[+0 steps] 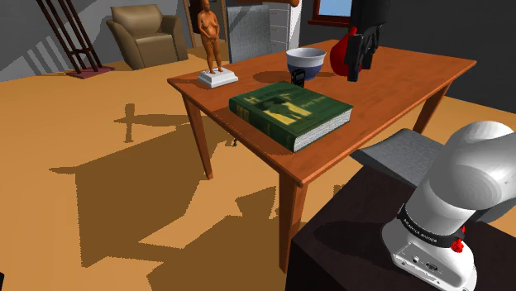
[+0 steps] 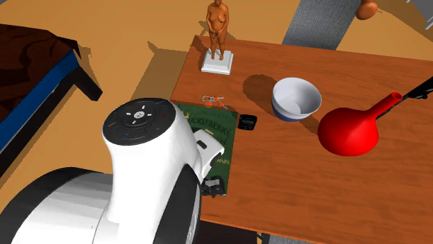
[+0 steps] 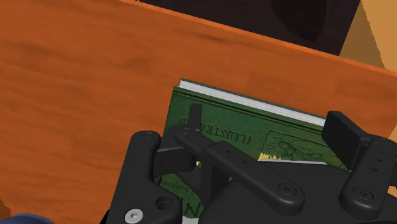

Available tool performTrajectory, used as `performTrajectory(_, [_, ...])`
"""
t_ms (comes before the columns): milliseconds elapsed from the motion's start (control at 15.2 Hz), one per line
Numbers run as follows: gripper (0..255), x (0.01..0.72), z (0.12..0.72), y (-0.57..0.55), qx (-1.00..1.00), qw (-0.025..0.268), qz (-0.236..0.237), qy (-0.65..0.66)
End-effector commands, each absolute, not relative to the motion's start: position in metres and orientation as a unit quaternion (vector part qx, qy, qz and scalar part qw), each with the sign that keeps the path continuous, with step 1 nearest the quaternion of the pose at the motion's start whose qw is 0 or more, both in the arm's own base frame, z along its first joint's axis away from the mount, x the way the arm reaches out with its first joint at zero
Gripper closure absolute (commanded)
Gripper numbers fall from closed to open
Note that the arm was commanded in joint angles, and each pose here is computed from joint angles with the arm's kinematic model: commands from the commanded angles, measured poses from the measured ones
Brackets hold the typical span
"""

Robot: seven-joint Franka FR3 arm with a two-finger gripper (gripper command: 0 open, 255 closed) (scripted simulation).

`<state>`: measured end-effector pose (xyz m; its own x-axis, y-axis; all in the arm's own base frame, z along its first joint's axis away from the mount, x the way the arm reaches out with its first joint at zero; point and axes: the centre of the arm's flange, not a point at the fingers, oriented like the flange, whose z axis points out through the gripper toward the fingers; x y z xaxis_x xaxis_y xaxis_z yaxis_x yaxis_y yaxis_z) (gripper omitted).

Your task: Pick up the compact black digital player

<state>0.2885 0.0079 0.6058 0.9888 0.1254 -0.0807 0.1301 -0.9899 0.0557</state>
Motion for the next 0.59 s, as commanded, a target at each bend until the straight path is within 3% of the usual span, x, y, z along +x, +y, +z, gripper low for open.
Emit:
performTrajectory(0, [0, 0.288, 0.606, 0.008, 0.997, 0.03, -0.039, 0.064])
performTrajectory(528, [0, 0.377, 0.582, -0.041, 0.997, 0.022, -0.027, 0.07])
